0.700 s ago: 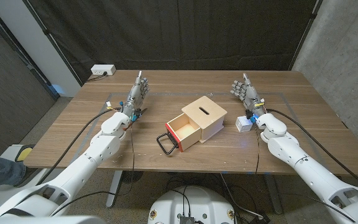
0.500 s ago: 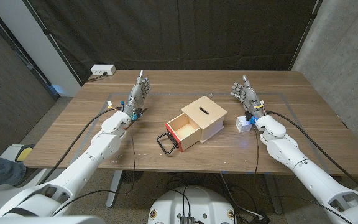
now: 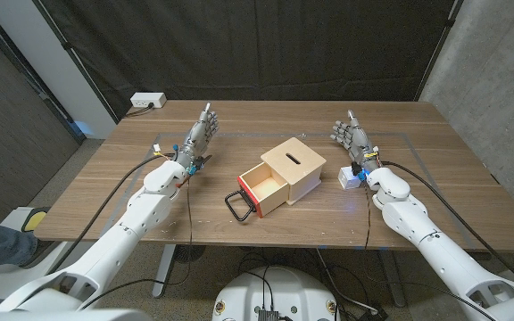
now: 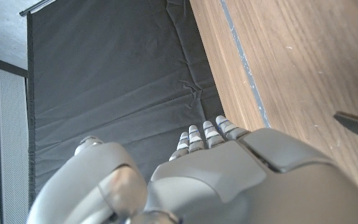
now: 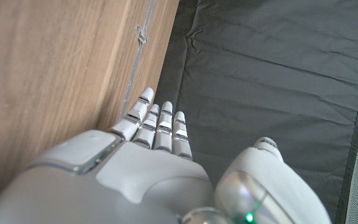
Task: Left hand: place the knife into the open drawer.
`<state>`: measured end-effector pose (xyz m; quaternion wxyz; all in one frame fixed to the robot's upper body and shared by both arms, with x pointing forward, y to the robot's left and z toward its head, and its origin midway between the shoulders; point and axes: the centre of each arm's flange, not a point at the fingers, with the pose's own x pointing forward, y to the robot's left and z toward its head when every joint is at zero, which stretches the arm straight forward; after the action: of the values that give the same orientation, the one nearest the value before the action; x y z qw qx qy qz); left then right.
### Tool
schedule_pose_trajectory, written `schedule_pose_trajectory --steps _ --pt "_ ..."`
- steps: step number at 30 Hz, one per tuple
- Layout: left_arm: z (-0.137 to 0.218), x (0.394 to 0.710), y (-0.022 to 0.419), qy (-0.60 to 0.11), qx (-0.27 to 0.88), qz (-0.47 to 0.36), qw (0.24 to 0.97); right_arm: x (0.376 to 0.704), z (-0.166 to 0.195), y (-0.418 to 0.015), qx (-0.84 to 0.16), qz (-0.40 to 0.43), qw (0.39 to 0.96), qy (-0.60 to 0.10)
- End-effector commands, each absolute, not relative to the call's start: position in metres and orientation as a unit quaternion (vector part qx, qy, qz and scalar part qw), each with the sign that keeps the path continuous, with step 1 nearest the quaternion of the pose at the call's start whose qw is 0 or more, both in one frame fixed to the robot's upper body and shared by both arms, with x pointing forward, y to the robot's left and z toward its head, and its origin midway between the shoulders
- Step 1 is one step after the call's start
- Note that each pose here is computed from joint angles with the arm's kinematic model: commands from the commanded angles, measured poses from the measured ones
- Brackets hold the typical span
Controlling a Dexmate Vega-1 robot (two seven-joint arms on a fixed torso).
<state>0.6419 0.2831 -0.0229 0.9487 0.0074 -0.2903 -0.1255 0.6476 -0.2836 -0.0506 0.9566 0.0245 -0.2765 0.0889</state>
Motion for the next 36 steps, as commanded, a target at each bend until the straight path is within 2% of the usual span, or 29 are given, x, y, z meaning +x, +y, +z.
schedule_pose_trajectory --steps 1,36 --pt "-0.033 0.607 0.294 -0.305 0.055 -0.084 0.947 0.647 -0.051 -0.282 0.014 0.092 0.958 -0.272" --pt "-0.097 0.529 0.333 -0.344 0.079 0.033 0.935 0.647 -0.055 -0.273 0.000 0.110 0.961 -0.252"
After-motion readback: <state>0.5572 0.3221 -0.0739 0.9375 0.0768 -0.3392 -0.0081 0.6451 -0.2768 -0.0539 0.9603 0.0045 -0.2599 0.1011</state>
